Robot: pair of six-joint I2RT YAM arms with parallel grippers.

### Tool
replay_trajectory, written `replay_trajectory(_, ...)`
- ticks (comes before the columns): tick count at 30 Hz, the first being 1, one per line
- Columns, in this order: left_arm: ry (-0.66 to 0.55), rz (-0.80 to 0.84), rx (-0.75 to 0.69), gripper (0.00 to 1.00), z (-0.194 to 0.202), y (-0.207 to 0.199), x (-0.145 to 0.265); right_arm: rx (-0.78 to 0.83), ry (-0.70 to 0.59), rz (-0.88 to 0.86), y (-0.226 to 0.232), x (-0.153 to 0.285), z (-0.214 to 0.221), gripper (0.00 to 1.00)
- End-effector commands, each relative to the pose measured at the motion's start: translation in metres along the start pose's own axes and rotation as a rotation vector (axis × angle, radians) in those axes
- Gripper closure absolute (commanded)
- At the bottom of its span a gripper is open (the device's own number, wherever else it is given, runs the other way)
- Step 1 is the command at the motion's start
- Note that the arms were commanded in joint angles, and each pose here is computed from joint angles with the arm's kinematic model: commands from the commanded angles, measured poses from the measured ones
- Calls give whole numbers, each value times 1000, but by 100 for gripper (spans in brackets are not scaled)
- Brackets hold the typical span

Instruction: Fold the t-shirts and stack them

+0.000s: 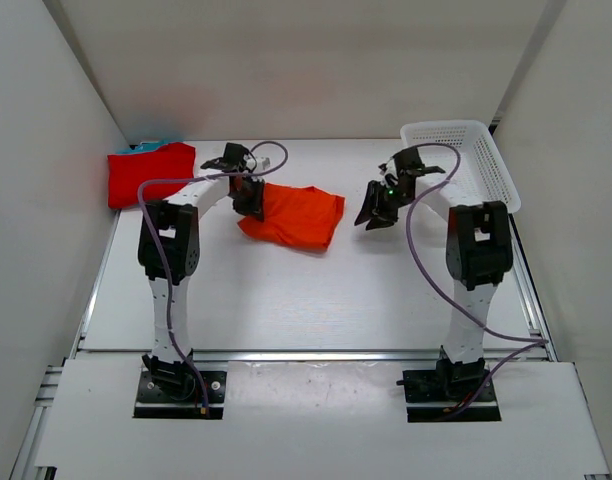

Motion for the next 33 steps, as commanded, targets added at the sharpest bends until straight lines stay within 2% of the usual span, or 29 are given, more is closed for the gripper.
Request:
replay_trajectory(1,-154,-245,-103,100,-43,23,54,56,-106,19,8,45,-5,51)
replay_trajectory(9,-275,-599,-202,100,-85,69,96,36,-158,32,-1,68,3,50)
replay_trajectory(12,-358,-742,-232,100,-103,83,122,35,-169,38,-3,72,2,51)
replay_trajectory(17,-405,-925,-247,100,-111,105,149,35,-163,36,-2,72,1,52)
replay_trajectory(22,-495,-1033,-264,100,-122,112,187,35,-163,35,-1,70,1,52)
replay_trajectory(33,-479,-1119,-199,100,-103,158,230,29,-145,36,-5,68,7,51)
Point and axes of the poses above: each gripper's point midway between its finger pads, its own x axis back along the fingers, its own y axis along the line the jaws close on, z = x × y, the point moved 6 cm from there along x, back along the fingers, and after that the axes turned 5 degrees about x, right-handed, at the moved point
